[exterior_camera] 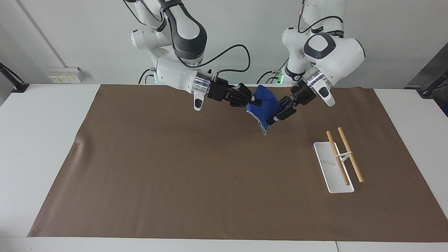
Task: Right arm passes towel to left arm to hang
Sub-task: 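Close the left gripper on the towel held by the right gripper, then open the right gripper and pull it back from the towel, then carry the towel with the left gripper over the wooden dowels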
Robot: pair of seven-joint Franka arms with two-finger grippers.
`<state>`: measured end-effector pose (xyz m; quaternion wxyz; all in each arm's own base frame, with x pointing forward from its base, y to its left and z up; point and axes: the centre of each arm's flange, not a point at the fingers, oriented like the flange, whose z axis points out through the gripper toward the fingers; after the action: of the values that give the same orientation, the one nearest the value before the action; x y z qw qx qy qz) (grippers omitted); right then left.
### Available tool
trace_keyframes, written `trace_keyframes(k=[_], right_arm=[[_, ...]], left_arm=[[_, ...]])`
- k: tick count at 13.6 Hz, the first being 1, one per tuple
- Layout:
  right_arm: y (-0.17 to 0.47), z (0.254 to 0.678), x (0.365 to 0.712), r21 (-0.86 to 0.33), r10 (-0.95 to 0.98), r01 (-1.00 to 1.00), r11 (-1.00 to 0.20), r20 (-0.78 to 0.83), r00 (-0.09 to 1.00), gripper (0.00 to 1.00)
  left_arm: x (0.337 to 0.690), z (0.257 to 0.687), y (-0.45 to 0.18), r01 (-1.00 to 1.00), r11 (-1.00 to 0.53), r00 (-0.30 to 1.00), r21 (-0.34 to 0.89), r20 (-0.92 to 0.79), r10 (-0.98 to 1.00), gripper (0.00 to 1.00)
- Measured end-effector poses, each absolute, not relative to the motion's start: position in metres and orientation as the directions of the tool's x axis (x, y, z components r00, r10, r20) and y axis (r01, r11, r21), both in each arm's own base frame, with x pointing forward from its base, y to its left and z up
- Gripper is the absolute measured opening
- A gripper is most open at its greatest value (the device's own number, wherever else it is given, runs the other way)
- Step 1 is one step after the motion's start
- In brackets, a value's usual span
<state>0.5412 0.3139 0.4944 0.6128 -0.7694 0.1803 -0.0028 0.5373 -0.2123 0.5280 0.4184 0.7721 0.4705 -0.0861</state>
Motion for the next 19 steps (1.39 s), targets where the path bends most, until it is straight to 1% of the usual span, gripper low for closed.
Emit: trace_keyframes(k=[4,5,6,7,8,9,10,11,12,15,17,19], right_arm=[[0.314,0.494,0.541,-0.944,-0.282,-0.274,-0.184,-0.216,0.935,0.05],[0.313,0.494,0.542,-0.944,-0.287,-0.274,-0.185,-0.215,0.933,0.12],[0.311,0.494,0.543,-0.943,-0.303,-0.273,-0.189,-0.208,0.930,0.12],[0.308,0.493,0.545,-0.942,-0.322,-0.261,-0.211,-0.185,0.929,0.18],[0.303,0.492,0.547,-0.936,-0.332,-0.228,-0.269,-0.132,0.934,0.27],[0.299,0.492,0.550,-0.921,-0.323,-0.182,-0.346,-0.065,0.944,0.37],[0.295,0.491,0.552,-0.896,-0.298,-0.131,-0.424,0.002,0.954,0.49],[0.288,0.490,0.556,-0.862,-0.269,-0.078,-0.501,0.069,0.961,0.59],[0.279,0.490,0.562,-0.817,-0.235,-0.026,-0.575,0.135,0.963,0.72],[0.248,0.488,0.577,-0.650,-0.114,0.107,-0.753,0.288,0.951,1.00],[0.224,0.485,0.587,-0.522,-0.039,0.159,-0.838,0.348,0.937,1.00],[0.203,0.483,0.595,-0.414,0.008,0.173,-0.894,0.370,0.929,1.00]], left_arm=[[0.537,0.530,-0.212,0.789,-0.233,0.558,0.568,-0.506,0.657,0.02],[0.536,0.530,-0.212,0.790,-0.235,0.559,0.567,-0.508,0.656,0.02],[0.536,0.531,-0.212,0.791,-0.237,0.560,0.565,-0.510,0.653,0.02],[0.536,0.531,-0.210,0.792,-0.236,0.559,0.564,-0.511,0.653,0.02],[0.536,0.531,-0.208,0.793,-0.235,0.557,0.562,-0.513,0.653,0.02],[0.537,0.531,-0.205,0.797,-0.235,0.554,0.557,-0.518,0.652,0.02],[0.538,0.530,-0.201,0.801,-0.234,0.550,0.550,-0.523,0.651,0.02],[0.539,0.530,-0.196,0.806,-0.232,0.544,0.545,-0.528,0.652,0.02],[0.541,0.529,-0.190,0.808,-0.228,0.539,0.543,-0.528,0.656,0.02],[0.544,0.528,-0.178,0.802,-0.254,0.545,0.540,-0.490,0.681,0.02],[0.549,0.528,-0.164,0.812,-0.235,0.523,0.534,-0.488,0.699,0.02],[0.556,0.524,-0.143,0.837,-0.186,0.470,0.515,-0.502,0.726,0.02]])
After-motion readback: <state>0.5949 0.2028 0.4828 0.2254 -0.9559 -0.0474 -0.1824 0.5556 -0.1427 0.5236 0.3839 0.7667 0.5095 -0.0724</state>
